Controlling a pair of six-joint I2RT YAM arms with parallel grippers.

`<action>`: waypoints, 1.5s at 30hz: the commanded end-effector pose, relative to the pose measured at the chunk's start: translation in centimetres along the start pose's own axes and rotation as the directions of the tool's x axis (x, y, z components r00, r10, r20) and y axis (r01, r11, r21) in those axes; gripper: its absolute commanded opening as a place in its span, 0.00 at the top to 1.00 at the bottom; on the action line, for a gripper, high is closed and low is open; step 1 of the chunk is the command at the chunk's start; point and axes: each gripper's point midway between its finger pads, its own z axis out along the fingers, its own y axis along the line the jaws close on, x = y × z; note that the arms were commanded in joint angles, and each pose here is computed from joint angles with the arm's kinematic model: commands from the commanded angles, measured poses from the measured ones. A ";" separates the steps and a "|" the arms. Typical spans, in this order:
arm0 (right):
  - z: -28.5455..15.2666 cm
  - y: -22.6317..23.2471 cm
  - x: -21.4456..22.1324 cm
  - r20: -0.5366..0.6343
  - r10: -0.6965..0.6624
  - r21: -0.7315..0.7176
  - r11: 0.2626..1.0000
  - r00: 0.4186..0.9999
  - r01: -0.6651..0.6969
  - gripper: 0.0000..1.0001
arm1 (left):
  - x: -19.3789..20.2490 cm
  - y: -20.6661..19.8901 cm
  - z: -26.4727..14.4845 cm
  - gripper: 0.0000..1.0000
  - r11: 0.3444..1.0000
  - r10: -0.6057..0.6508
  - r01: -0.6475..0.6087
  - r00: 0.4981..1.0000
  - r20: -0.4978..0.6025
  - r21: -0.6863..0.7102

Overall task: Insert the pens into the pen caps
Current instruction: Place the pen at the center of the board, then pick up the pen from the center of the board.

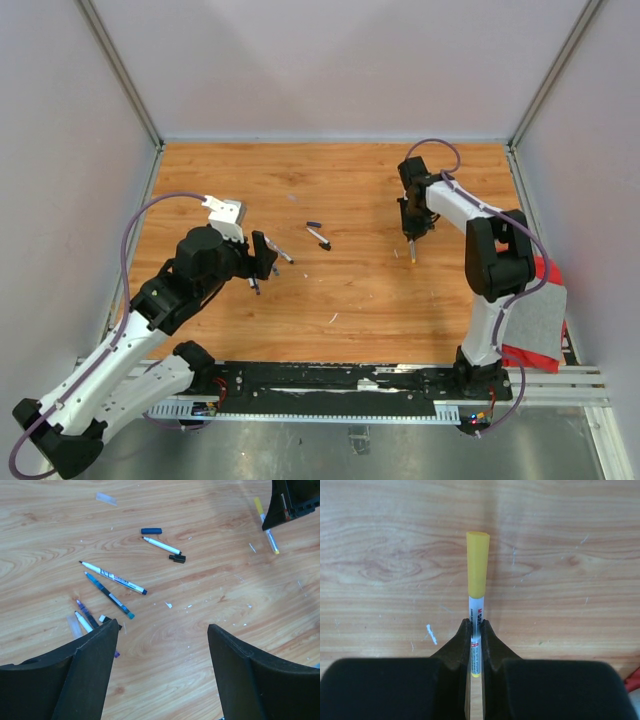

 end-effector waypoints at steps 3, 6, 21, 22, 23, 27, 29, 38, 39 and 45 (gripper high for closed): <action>1.0 -0.9 -1.6 -0.025 -0.005 -0.002 1.000 1.000 0.005 0.95 | -0.3 0.2 0.1 0.23 1.000 0.008 -0.007 1.000 0.020 -0.007; 1.8 -0.5 -1.6 -0.052 -0.013 -0.012 1.000 0.999 0.012 0.95 | -0.3 0.2 0.2 0.23 1.000 0.007 -0.007 1.000 0.019 -0.007; 3.7 0.1 0.0 -0.118 -0.020 -0.045 0.999 0.993 0.014 0.70 | -0.3 0.2 0.2 0.22 1.000 0.007 -0.007 1.000 0.019 -0.010; 3.6 0.2 -0.2 -0.112 -0.020 -0.049 0.999 0.994 0.015 0.68 | -0.2 0.2 0.2 0.22 1.000 0.007 -0.007 1.000 0.016 -0.011; 3.3 0.3 -0.3 -0.107 -0.020 -0.053 0.998 0.994 0.014 0.66 | -0.3 0.2 0.2 0.22 1.000 0.007 -0.006 1.000 0.018 -0.010; 1.9 0.3 -1.1 -0.075 -0.015 -0.062 0.998 0.997 0.011 0.61 | -0.3 0.3 0.2 0.22 1.000 0.007 -0.006 1.000 0.018 -0.013; 0.7 0.3 -1.8 -0.044 -0.014 -0.065 0.998 0.999 0.012 0.59 | -0.3 0.3 0.2 0.22 1.000 0.005 -0.005 1.000 0.018 -0.015; -6.8 -0.7 -3.4 0.152 0.023 -0.080 0.997 0.988 -0.011 0.49 | 0.0 0.4 0.5 0.22 1.000 0.002 -0.002 1.000 0.006 -0.025; -7.5 -0.7 -3.3 0.175 0.030 -0.090 0.996 0.984 -0.014 0.49 | 0.0 0.5 0.5 0.22 1.000 0.002 -0.002 1.000 0.004 -0.026; -11.0 0.5 -2.1 0.294 0.017 -0.198 0.979 0.956 0.044 0.48 | 0.3 0.5 0.9 0.22 0.999 0.000 -0.001 1.000 -0.013 -0.035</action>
